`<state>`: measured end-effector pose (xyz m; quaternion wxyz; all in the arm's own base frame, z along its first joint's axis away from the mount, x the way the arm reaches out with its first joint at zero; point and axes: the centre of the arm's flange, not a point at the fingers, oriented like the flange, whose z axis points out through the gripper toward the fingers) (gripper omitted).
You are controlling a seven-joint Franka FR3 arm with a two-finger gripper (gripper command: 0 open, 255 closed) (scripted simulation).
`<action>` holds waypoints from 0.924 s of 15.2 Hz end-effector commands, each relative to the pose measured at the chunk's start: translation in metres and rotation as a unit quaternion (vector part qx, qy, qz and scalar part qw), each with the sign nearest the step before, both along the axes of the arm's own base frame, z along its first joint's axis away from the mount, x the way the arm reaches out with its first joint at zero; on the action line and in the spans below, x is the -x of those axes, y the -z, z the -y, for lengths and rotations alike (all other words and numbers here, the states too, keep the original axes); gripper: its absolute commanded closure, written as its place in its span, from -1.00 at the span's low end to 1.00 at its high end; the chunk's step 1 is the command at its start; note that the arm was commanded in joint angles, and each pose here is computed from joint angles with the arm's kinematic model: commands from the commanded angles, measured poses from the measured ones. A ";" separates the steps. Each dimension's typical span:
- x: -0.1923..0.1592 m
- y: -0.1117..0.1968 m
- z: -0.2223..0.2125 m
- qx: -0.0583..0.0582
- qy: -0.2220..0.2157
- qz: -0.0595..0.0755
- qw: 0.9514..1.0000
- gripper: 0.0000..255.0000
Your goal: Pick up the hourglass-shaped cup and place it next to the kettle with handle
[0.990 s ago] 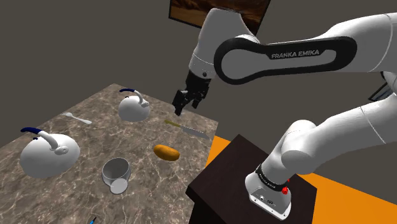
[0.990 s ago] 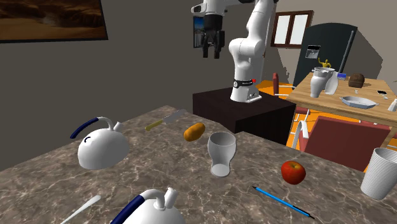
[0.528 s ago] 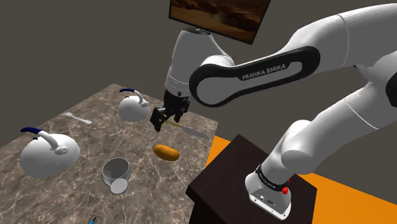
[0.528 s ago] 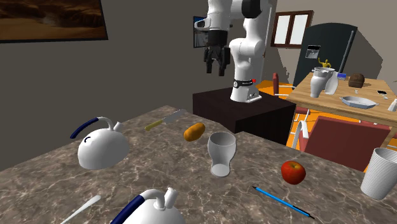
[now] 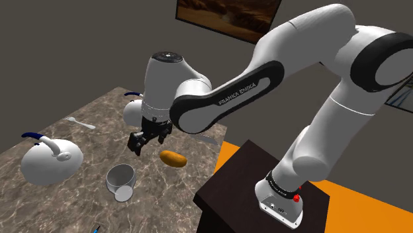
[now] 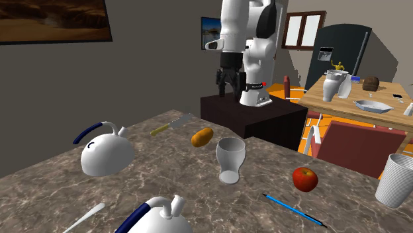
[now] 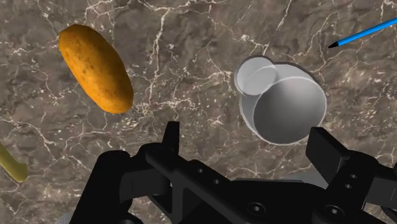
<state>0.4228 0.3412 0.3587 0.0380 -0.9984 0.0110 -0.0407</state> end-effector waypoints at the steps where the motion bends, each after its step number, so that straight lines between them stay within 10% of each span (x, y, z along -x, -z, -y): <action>1: -0.006 0.020 -0.020 -0.001 0.001 -0.001 1.000 -1.00; 14: -0.044 0.122 -0.136 -0.002 0.002 -0.007 1.000 -1.00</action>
